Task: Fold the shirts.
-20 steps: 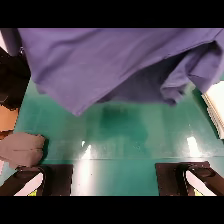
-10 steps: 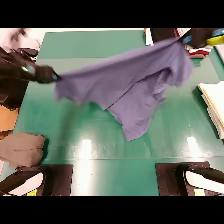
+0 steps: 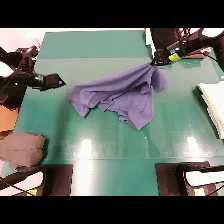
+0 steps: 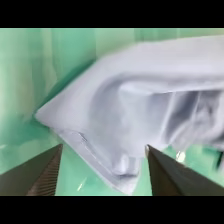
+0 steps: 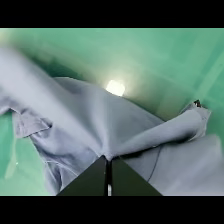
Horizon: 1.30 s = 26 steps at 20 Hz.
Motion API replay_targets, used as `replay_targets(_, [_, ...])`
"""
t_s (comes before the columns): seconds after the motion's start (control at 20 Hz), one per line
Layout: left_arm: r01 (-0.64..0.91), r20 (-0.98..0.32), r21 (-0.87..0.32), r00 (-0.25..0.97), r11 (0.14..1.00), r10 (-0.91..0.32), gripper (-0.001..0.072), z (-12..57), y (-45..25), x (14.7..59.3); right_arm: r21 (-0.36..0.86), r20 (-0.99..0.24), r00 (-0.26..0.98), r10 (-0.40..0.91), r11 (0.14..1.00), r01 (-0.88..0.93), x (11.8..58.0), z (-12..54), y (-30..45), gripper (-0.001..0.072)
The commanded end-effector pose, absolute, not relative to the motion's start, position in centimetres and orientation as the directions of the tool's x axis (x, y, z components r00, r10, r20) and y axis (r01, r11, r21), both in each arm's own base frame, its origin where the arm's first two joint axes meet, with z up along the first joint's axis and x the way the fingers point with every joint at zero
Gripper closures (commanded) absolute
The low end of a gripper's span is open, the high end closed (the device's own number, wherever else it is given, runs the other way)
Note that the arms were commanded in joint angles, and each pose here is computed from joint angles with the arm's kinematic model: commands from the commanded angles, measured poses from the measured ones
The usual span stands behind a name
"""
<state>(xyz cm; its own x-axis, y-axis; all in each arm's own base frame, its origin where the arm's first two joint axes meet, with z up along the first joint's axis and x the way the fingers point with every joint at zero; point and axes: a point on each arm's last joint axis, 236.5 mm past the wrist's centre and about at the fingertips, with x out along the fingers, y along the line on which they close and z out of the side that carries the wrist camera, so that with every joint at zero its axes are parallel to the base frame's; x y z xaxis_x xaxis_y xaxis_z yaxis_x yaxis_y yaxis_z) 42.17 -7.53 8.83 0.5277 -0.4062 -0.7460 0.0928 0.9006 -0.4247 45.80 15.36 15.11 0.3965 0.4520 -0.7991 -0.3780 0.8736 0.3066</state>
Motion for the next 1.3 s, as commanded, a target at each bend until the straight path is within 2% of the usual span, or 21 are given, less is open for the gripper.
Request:
replay_targets(0.0, [0.068,-0.738,-0.502,0.485,0.862,-0.469,0.0100,9.7,-8.5,41.2,0.311,-0.803,0.387,0.454,0.872,-0.379,45.9,14.6,15.7,0.0699])
replay_targets(0.2, [0.150,-0.772,-0.522,0.337,0.840,-0.540,0.0100,5.4,-16.4,37.4,0.311,-0.803,0.386,0.454,0.872,-0.379,45.9,14.6,15.7,0.0699])
replay_targets(0.45, [0.167,-0.793,-0.529,0.254,0.832,-0.554,0.0100,-1.4,-24.6,33.5,0.311,-0.803,0.385,0.455,0.871,-0.380,45.9,14.6,15.7,0.0699])
replay_targets(0.8, [0.025,-0.766,-0.609,0.242,0.793,-0.596,0.0100,-5.8,-28.2,34.7,0.315,-0.814,0.363,0.454,0.869,-0.381,45.4,14.3,15.7,0.0698])
replay_targets(1.25, [-0.020,-0.746,-0.633,0.283,0.774,-0.603,0.0100,-6.4,-29.0,36.9,0.315,-0.814,0.362,0.454,0.869,-0.381,45.4,14.3,15.7,0.0698])
